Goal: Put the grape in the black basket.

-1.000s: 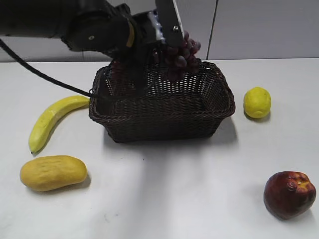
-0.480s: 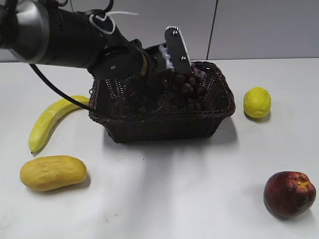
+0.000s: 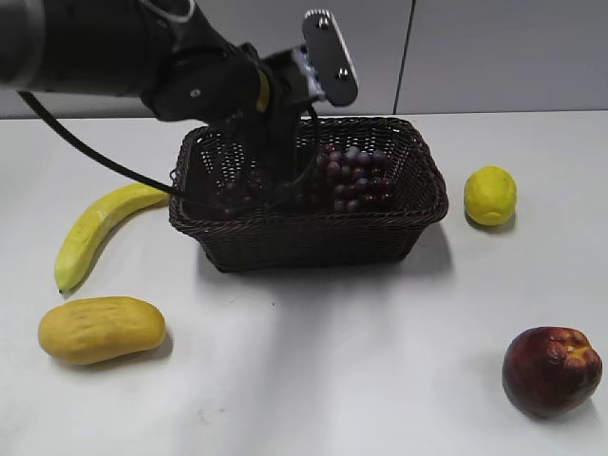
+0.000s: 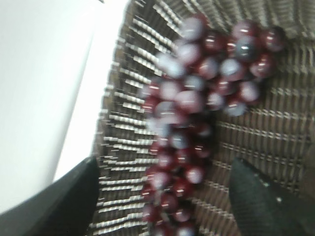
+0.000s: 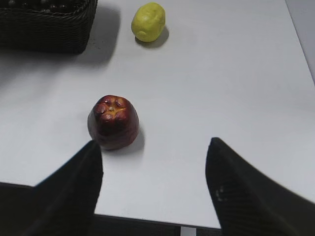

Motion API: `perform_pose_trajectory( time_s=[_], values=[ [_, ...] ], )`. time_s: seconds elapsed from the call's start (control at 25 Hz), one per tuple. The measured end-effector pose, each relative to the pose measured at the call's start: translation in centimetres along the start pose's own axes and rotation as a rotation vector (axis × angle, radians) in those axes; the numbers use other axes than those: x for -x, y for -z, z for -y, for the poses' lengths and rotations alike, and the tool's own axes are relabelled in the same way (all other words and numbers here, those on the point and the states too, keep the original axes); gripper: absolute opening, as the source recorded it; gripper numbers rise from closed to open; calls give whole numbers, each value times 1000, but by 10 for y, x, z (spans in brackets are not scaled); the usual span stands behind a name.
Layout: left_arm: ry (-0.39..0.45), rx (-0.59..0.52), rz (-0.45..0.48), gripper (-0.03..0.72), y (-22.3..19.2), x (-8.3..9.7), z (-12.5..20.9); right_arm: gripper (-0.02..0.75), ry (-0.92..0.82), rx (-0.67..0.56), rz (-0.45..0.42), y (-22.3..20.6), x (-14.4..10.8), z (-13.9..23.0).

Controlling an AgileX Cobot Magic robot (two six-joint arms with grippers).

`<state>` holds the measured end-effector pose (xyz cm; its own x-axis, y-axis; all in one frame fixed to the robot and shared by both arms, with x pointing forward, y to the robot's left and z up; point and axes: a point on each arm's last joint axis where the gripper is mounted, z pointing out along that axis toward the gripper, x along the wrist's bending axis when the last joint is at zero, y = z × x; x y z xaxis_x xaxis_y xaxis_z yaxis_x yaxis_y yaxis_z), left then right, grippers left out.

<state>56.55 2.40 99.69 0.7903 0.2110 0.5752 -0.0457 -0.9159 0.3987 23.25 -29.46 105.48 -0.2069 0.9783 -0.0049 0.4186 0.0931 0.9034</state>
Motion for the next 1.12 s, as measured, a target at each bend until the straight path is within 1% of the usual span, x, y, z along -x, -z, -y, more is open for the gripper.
perform_pose_trajectory(
  time_s=[0.08,0.16,0.24,0.28,0.36,0.4,0.48,0.6,0.72,0.84,0.96,1.04,1.12],
  values=[
    [14,13,-25,631,17,-9,-2,499,0,0,0,0,0,0],
    [59,6,-44,628,36,-19,-1,499,0,0,0,0,0,0],
    [130,-38,-44,625,49,-27,6,499,0,0,0,0,0,0],
    [166,-82,-35,623,55,-32,12,499,0,0,0,0,0,0],
    [249,-203,6,615,63,-41,28,499,0,0,0,0,0,0],
    [296,-245,30,612,67,-45,34,499,0,0,0,0,0,0],
    [413,-329,95,608,75,-55,47,499,0,0,0,0,0,0],
    [590,-366,181,598,87,-71,62,499,0,0,0,0,0,0],
    [745,-410,238,591,96,-83,82,499,0,0,0,0,0,0],
    [858,-468,232,588,101,-95,109,499,0,0,0,0,0,0],
    [985,-482,203,587,110,-105,133,499,0,0,0,0,0,0],
    [1063,-480,202,587,119,-108,149,499,0,0,0,0,0,0],
    [1121,-482,196,587,129,-107,163,499,0,0,0,0,0,0]
  ],
)
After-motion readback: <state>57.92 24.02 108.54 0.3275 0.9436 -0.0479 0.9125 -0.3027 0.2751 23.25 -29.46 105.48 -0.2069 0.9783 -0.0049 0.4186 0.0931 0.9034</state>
